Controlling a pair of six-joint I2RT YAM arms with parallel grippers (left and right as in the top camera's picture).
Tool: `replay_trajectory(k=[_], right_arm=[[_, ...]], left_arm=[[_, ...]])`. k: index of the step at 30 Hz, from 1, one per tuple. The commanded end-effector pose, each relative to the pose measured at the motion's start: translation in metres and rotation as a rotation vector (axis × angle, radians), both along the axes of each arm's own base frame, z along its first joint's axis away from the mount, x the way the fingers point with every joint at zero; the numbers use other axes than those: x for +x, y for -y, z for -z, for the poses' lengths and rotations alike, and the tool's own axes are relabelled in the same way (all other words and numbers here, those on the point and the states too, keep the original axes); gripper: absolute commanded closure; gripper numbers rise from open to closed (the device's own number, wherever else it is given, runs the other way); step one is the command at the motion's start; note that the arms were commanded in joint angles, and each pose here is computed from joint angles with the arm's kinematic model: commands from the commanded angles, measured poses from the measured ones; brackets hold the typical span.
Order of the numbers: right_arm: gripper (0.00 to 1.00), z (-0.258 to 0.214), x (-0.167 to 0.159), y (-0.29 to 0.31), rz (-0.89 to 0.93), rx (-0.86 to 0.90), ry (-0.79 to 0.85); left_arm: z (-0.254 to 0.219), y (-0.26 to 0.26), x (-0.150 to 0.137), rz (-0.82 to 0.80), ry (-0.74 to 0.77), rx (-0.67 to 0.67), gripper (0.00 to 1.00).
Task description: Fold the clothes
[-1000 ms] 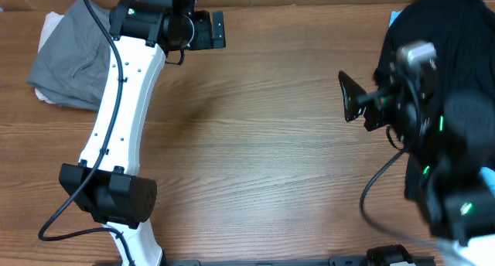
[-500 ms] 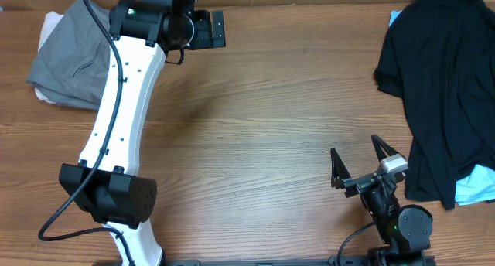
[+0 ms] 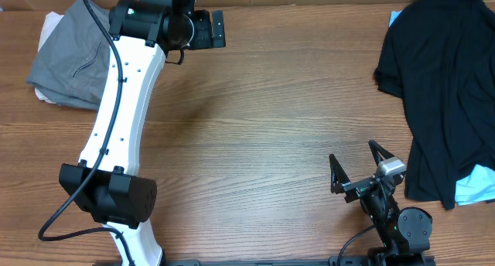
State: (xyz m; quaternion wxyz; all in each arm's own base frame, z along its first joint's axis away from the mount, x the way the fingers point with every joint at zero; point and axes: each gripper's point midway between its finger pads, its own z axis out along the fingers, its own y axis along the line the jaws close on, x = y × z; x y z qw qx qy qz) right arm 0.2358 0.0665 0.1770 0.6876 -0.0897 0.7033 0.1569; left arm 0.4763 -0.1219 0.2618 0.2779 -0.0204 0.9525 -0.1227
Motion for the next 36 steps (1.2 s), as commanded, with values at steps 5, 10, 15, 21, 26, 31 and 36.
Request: replay_trajectory(k=[5,10,15,21,26,31,36], right_arm=[[0.00,0.002,0.000,0.000,-0.003,0.005,0.003],[0.00,0.002,0.000,0.000,-0.003,0.005,0.003],[0.00,0.002,0.000,0.000,-0.003,0.005,0.003],[0.00,0.002,0.000,0.000,-0.003,0.005,0.003],[0.00,0.002,0.000,0.000,-0.003,0.005,0.003],[0.00,0.002,0.000,0.000,-0.003,0.005,0.003],[0.00,0.002,0.000,0.000,-0.003,0.005,0.003]], left_arm=[[-0.016,-0.004,-0.001,-0.010,0.038,-0.003,0.00],[-0.016,-0.004,-0.001,-0.010,0.038,-0.003,0.00],[-0.016,-0.004,-0.001,-0.011,0.037,-0.003,0.00],[-0.054,-0.037,-0.010,-0.068,0.166,0.096,0.00],[-0.074,-0.044,-0.023,0.176,0.425,0.029,0.00],[-0.043,-0.084,-0.067,0.137,0.510,-0.033,0.00],[-0.002,-0.114,-0.133,0.062,0.637,0.048,0.00]])
